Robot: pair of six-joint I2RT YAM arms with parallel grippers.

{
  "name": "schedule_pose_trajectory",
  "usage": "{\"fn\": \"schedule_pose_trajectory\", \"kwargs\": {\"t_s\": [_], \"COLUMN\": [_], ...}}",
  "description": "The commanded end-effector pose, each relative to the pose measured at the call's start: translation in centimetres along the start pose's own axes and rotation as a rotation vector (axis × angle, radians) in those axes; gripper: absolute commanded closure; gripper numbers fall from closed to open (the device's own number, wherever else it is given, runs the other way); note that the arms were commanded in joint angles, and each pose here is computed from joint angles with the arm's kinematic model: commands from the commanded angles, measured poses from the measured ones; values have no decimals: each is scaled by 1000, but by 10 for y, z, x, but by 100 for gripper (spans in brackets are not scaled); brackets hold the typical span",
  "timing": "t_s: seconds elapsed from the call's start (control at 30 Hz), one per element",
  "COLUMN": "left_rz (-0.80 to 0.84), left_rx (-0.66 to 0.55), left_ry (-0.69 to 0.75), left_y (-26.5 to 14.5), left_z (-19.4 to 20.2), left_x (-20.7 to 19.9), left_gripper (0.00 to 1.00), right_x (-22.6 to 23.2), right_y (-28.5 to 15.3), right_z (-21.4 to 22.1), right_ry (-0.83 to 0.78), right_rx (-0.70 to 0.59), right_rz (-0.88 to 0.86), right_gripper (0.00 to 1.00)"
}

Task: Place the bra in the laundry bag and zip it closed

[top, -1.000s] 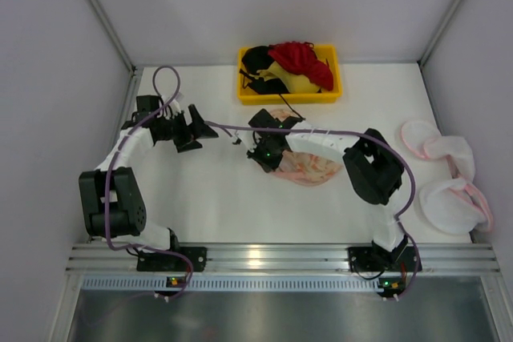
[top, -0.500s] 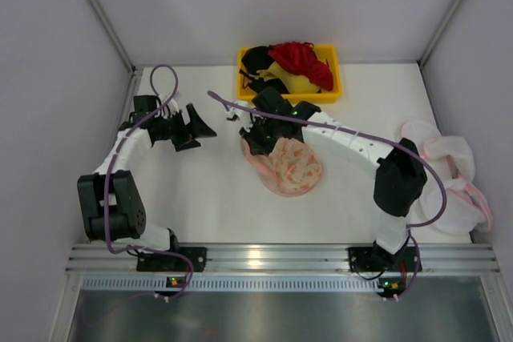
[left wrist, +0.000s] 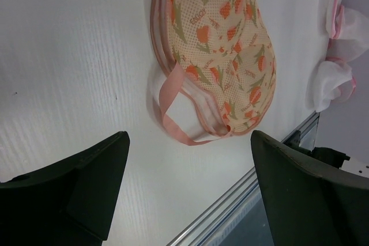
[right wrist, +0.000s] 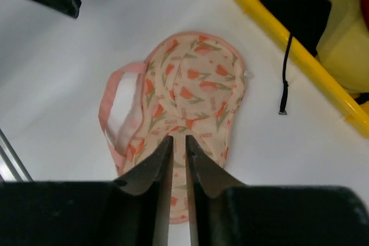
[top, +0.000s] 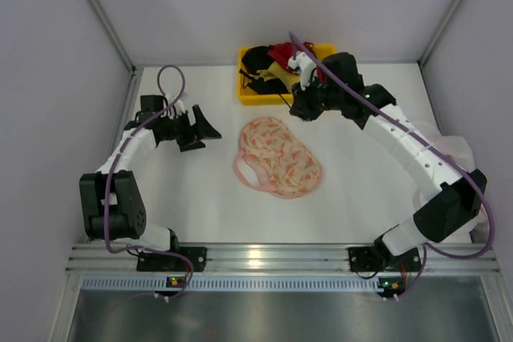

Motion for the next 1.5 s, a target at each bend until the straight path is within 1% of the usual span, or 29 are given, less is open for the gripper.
{"fn": "schedule_pose_trajectory", "kwargs": {"t_s": [0.0,0.03,0.07,0.1,0.13,0.2,0.23,0.3,0.33,0.4,0.43,0.63,0.77,0.83,0.87,0.93,0.97,1.0,1.1,1.17,1.2,1.23,1.3,1.37,1.4,1.43,1.47], "left_rz": [3,5,15,15,10,4,4,3,0,-2,-7,-14,-17,-17,-17,-21,-19,-20,-17,-17,-16,-16,-11,-6,-5,-5,-9], "left_rx": [-40,-54,-65,-70,-79,-98,-112,-128,-142,-155,-170,-202,-208,-209,-207,-210,-208,-207,-204,-203,-199,-199,-194,-190,-187,-185,-183], "left_ry": [-52,-84,-96,-112,-111,-91,-80,-73,-78,-80,-89,-101,-87,-81,-76,-72,-72,-73,-74,-73,-75,-73,-75,-73,-70,-68,-58], "left_y": [7,6,5,5,4,0,-3,-7,-11,-16,-21,-33,-36,-37,-36,-37,-37,-36,-36,-35,-34,-34,-34,-33,-32,-32,-31], "left_z": [-12,-16,-21,-26,-30,-36,-40,-45,-49,-52,-55,-59,-58,-56,-55,-55,-55,-55,-55,-55,-54,-54,-53,-51,-50,-49,-48], "left_x": [3,8,9,11,14,13,12,12,15,19,24,36,38,38,38,38,39,39,39,40,40,40,40,40,39,39,40], "left_gripper": [8,8,8,8,8,6,6,6,6,6,5,5,5,5,5,5,5,5,5,6,6,6,6,7,7,7,8], "right_x": [48,59,69,90,99,123,129,146,149,161,163,163,154,152,151,153,158,160,181,196,200,202,199,185,179,172,155], "right_y": [28,37,45,55,69,84,98,114,126,138,147,179,194,198,199,199,198,196,183,168,162,148,128,116,103,97,93], "right_z": [42,51,58,66,79,86,99,108,121,129,141,171,188,198,203,204,202,200,160,110,93,68,21,-6,-20,-28,-32], "right_ry": [-111,-136,-163,-212,-225,-263,-277,-318,-331,-363,-370,-426,-455,-467,-474,-482,-487,-485,-439,-397,-377,-346,-311,-254,-237,-205,-172], "right_rx": [140,164,177,193,235,254,290,294,326,341,372,417,451,474,486,486,481,481,404,293,254,196,87,19,-20,-37,-46], "right_rz": [-130,-151,-169,-207,-230,-278,-289,-315,-320,-326,-325,-265,-209,-202,-191,-187,-194,-200,-256,-292,-308,-312,-313,-288,-277,-261,-228], "right_gripper": [82,79,73,62,60,49,49,48,48,48,48,48,52,61,73,89,96,100,100,100,100,100,100,100,100,100,100]}}
Point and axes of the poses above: each gripper's point midway between its finger pads, its own y axis out along the fingers, its own x axis along the line the jaws close on, z = x × y, the point moved 1 cm from there along -y, back along the fingers, and after that the axes turned 1 degree about y, right-handed, at the moved point
